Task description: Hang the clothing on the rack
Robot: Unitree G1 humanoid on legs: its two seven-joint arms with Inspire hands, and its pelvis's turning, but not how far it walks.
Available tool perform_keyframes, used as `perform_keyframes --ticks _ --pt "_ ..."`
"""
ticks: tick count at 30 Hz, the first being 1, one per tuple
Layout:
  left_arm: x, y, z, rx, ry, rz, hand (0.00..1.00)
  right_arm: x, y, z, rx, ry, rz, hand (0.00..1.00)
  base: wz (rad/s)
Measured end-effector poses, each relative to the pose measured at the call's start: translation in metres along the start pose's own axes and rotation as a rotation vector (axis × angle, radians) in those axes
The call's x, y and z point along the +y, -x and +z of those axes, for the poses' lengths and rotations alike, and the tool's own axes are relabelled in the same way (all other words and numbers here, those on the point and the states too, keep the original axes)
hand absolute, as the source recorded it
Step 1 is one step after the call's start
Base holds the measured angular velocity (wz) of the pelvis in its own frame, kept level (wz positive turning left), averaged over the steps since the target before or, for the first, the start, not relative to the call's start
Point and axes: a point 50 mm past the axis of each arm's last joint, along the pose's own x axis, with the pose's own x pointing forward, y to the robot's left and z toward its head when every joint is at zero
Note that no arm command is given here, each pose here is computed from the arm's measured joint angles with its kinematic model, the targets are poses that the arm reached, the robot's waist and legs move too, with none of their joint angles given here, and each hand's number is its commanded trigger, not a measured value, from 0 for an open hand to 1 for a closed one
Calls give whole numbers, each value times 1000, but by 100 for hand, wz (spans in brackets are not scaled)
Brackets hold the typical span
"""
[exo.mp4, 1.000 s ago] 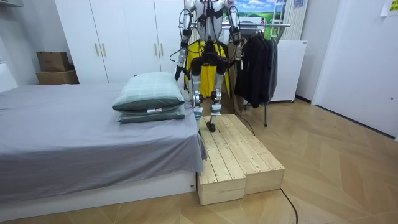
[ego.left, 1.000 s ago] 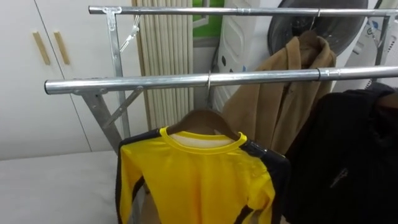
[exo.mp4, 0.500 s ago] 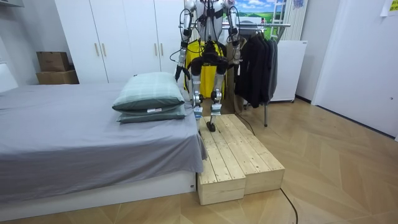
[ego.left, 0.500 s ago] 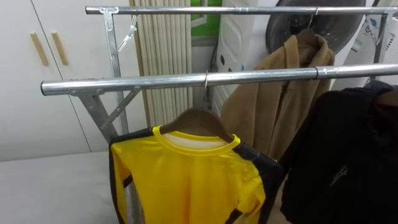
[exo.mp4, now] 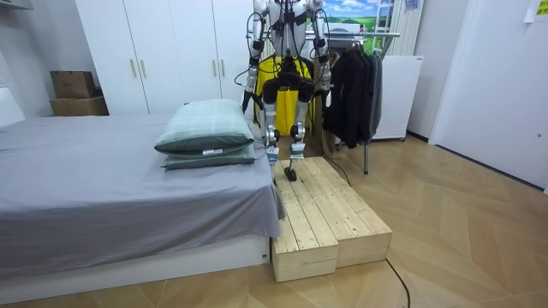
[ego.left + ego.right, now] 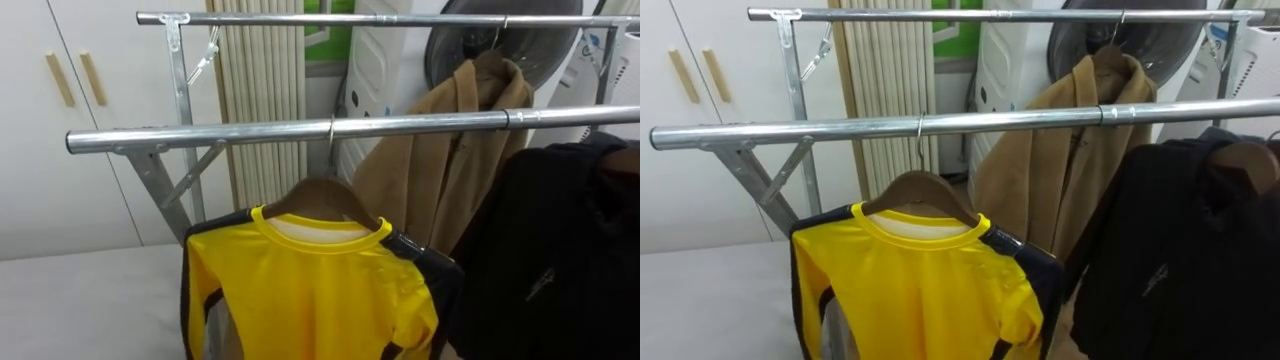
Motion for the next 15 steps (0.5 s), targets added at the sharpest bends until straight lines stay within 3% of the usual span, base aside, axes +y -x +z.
perform_keyframes --ticks 15 --pt "-1 0 -3 37 -5 2 0 2 -2 4 36 2 -10 0 4"
